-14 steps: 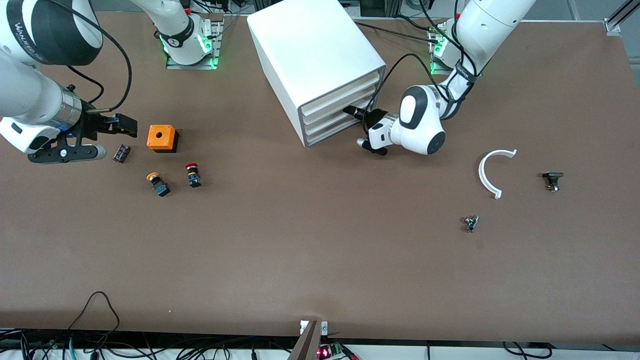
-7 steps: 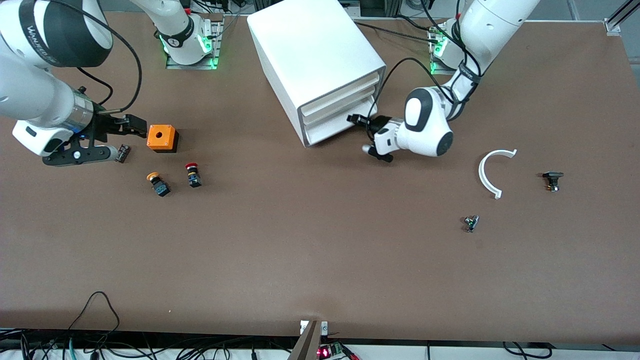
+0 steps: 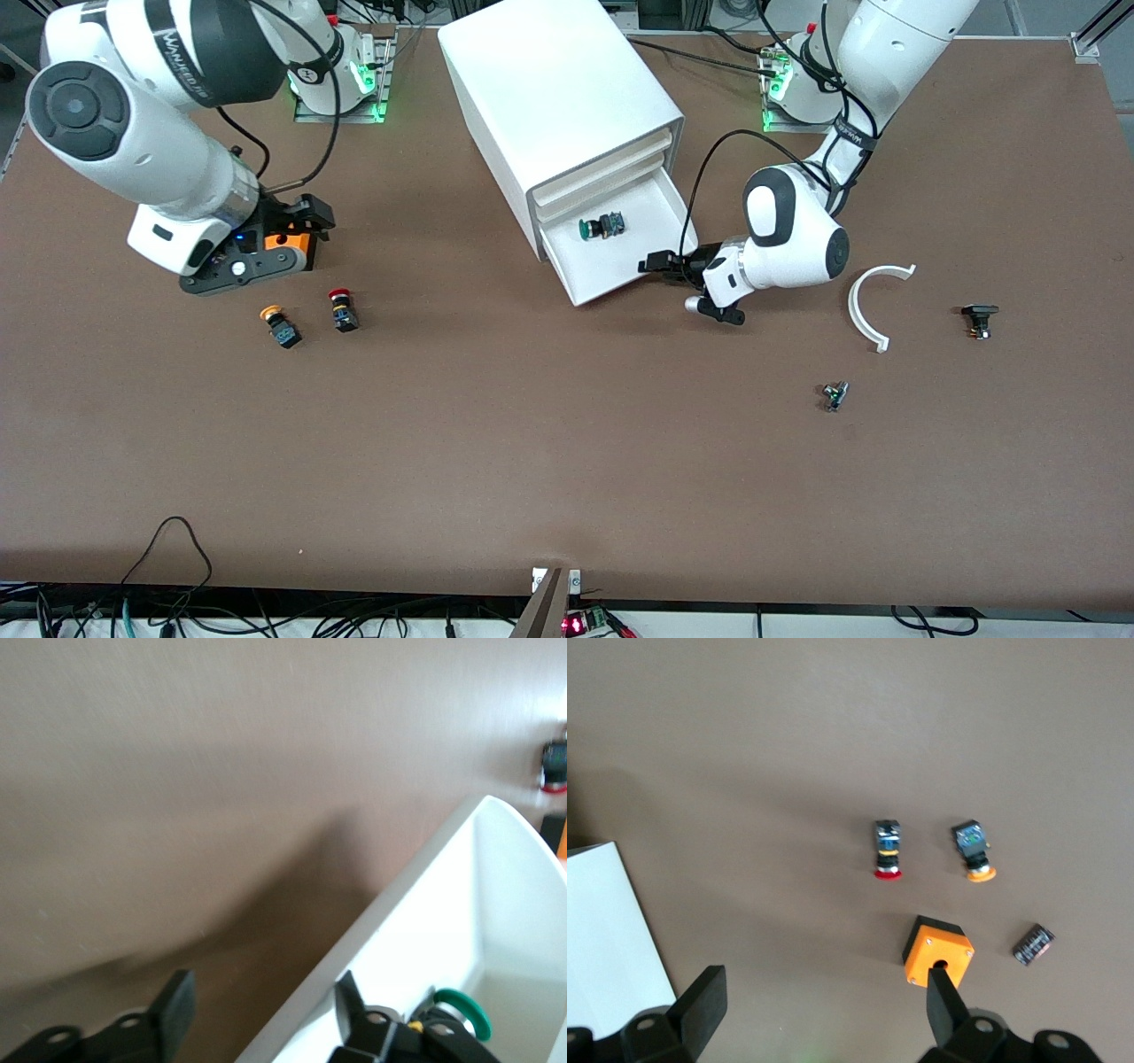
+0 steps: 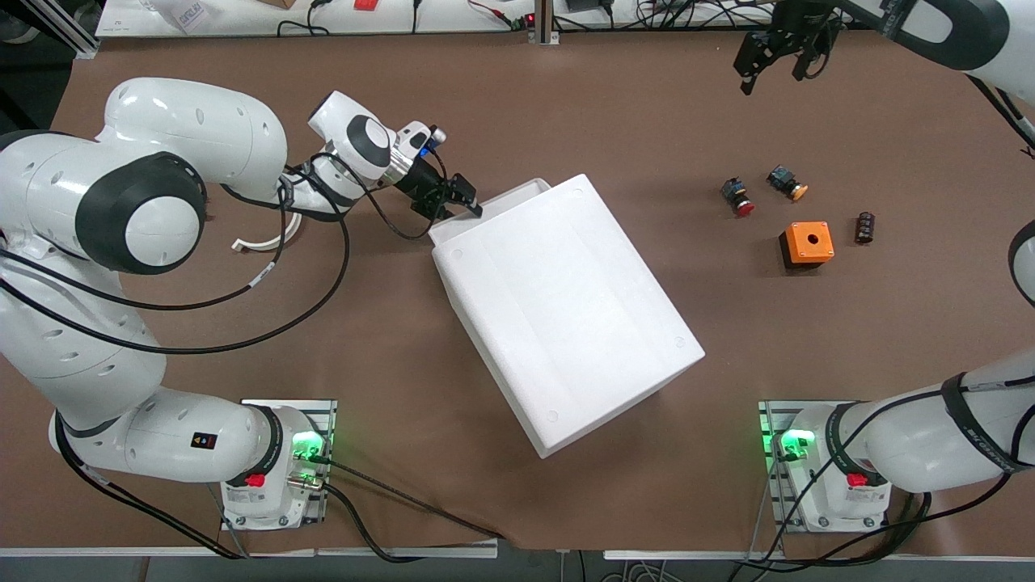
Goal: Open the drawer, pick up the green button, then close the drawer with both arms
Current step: 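Move the right gripper over the drawer while the left gripper withdraws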
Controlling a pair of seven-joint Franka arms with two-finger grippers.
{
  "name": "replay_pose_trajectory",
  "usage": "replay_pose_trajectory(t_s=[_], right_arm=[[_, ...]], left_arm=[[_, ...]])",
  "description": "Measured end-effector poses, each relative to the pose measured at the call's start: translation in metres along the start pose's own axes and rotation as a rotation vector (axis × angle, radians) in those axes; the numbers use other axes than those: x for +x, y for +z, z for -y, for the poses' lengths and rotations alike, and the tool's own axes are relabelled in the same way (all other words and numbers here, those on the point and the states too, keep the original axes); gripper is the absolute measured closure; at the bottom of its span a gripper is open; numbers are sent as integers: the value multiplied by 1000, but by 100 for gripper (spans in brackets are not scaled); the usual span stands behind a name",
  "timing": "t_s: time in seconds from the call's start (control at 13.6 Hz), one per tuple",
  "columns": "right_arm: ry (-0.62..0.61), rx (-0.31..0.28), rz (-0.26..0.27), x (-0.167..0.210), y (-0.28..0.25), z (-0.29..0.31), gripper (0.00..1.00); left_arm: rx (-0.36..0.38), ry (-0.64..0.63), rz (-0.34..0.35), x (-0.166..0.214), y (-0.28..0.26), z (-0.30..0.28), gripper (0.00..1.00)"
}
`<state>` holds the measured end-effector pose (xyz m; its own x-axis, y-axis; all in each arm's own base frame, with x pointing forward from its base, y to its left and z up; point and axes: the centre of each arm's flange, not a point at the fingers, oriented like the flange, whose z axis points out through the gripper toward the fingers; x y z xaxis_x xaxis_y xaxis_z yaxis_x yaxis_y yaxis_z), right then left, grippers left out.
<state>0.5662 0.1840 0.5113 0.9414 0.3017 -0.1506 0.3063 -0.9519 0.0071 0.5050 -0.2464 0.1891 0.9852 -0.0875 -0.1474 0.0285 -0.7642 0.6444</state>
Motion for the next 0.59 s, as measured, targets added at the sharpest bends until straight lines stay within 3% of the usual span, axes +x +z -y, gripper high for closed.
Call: replay_pose_trajectory(t_s=[0.15,0.29,0.44,0.59], right_arm=[[-57,2,-24,9,-2,36,0],[-122,-3,-58,21,-3,78,0],[-208,-4,-98,33,3,130,0],[-322,7,-142,45,17,188,0]], left_arm=[[4,-10,-132,36,-53,7,2],[-10,-19,-268,60,-131,13,0],[-9,-14,-362,64,-191,15,0],[76,59,-373,60,-240,18,0]])
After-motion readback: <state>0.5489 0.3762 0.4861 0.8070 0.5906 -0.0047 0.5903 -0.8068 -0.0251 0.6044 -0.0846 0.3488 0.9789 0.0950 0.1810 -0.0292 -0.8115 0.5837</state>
